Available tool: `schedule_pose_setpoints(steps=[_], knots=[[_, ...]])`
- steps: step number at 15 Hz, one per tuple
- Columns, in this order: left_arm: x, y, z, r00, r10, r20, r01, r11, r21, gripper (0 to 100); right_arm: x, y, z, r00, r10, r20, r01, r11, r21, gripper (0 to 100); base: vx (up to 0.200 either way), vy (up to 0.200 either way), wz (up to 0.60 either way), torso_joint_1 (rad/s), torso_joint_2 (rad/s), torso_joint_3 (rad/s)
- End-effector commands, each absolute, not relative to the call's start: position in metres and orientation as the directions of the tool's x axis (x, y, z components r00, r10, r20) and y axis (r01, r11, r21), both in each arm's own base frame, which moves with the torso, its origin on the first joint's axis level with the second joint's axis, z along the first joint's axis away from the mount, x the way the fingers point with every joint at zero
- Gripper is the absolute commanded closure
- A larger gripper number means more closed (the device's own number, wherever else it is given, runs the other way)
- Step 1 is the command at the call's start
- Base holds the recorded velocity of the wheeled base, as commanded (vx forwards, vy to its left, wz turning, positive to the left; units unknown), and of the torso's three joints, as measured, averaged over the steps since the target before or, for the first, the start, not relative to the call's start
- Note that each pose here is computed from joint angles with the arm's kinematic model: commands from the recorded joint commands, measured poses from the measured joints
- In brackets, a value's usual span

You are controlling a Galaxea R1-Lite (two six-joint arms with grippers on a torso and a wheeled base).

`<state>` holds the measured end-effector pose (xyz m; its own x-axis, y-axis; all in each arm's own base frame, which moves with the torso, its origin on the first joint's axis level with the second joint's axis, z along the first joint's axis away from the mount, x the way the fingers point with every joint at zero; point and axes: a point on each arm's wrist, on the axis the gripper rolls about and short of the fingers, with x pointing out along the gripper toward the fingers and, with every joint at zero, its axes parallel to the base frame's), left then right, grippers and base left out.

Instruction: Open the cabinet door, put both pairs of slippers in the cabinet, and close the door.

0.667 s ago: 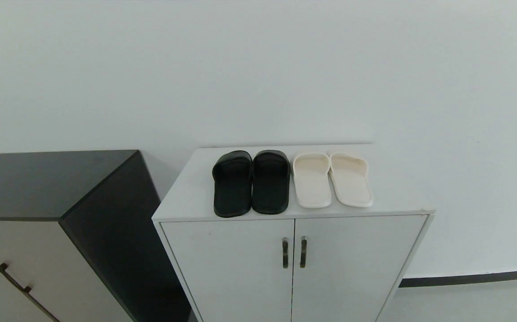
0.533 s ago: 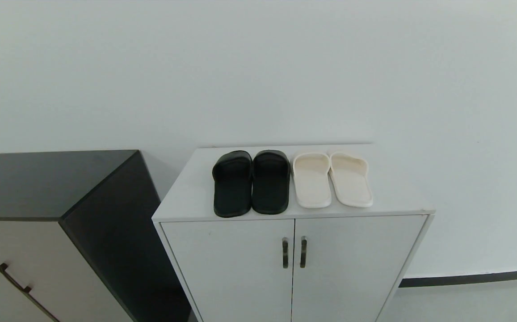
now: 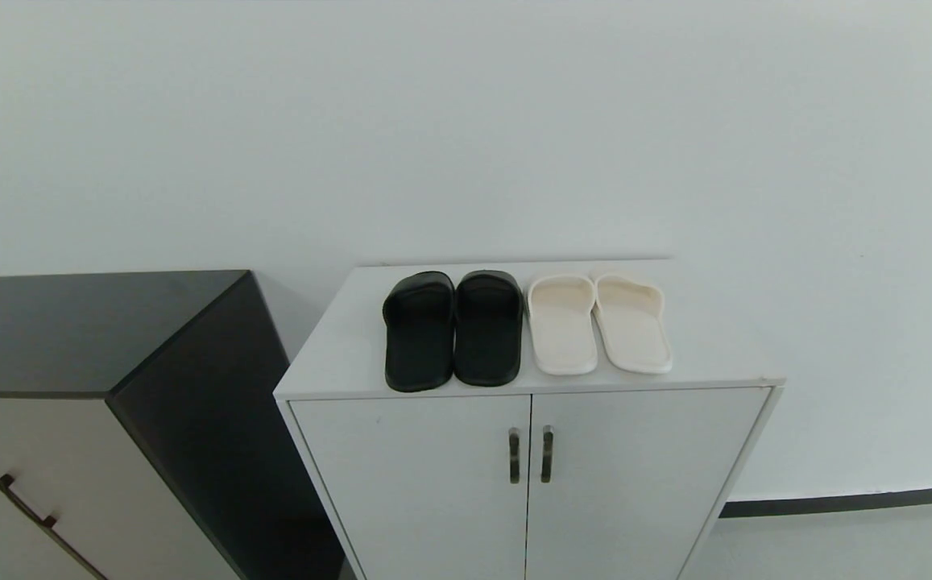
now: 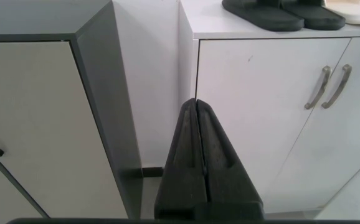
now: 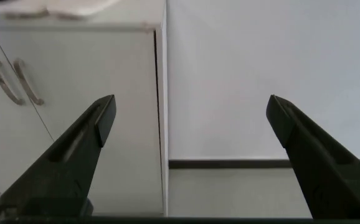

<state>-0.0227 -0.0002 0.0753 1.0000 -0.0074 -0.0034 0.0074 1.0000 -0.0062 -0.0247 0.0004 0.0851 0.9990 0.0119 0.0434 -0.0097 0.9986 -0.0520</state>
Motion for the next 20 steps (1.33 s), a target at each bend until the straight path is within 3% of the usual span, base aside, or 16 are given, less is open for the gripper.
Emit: schedule_pose_setpoints(steps=[1,3,6,10,12,16,20], knots=[[-0.022,0.000,0.075,1.000,-0.011,-0.009,0.011,1.000,-0.006,100,-0.037,0.001,0.161,0.985,0.040,0.169,-0.056,0.994,0.092,0,0.000,0.000,0.00,0.000,0.00,0.000],[-0.022,0.000,0.075,1.000,-0.011,-0.009,0.011,1.000,-0.006,100,-0.028,0.004,0.181,0.982,0.175,0.071,-0.181,0.980,0.087,0,0.000,0.000,0.00,0.000,0.00,0.000],[-0.023,0.000,0.075,1.000,-0.009,-0.005,0.009,1.000,-0.006,100,0.022,0.010,0.184,0.886,0.426,-0.182,-0.399,0.902,0.165,0,0.000,0.000,0.00,0.000,0.00,0.000],[-0.023,0.000,0.075,1.000,-0.009,-0.005,0.009,1.000,-0.006,100,0.091,0.030,0.219,0.740,0.589,-0.325,-0.527,0.808,0.263,0,0.000,0.000,0.00,0.000,0.00,0.000],[-0.023,0.000,0.075,1.000,-0.011,-0.005,0.011,1.000,-0.006,100,0.117,0.056,0.234,0.736,0.606,-0.303,-0.525,0.793,0.310,0,0.000,0.000,0.00,0.000,0.00,0.000],[-0.023,0.000,0.075,1.000,-0.012,-0.005,0.012,1.000,-0.006,100,0.162,0.123,0.240,0.835,0.475,-0.279,-0.427,0.878,0.218,0,0.000,0.000,0.00,0.000,0.00,0.000],[-0.023,0.000,0.075,1.000,-0.012,-0.005,0.012,1.000,-0.006,100,0.210,0.170,0.245,0.868,0.401,-0.293,-0.354,0.913,0.201,0,0.000,0.000,0.00,0.000,0.00,0.000]])
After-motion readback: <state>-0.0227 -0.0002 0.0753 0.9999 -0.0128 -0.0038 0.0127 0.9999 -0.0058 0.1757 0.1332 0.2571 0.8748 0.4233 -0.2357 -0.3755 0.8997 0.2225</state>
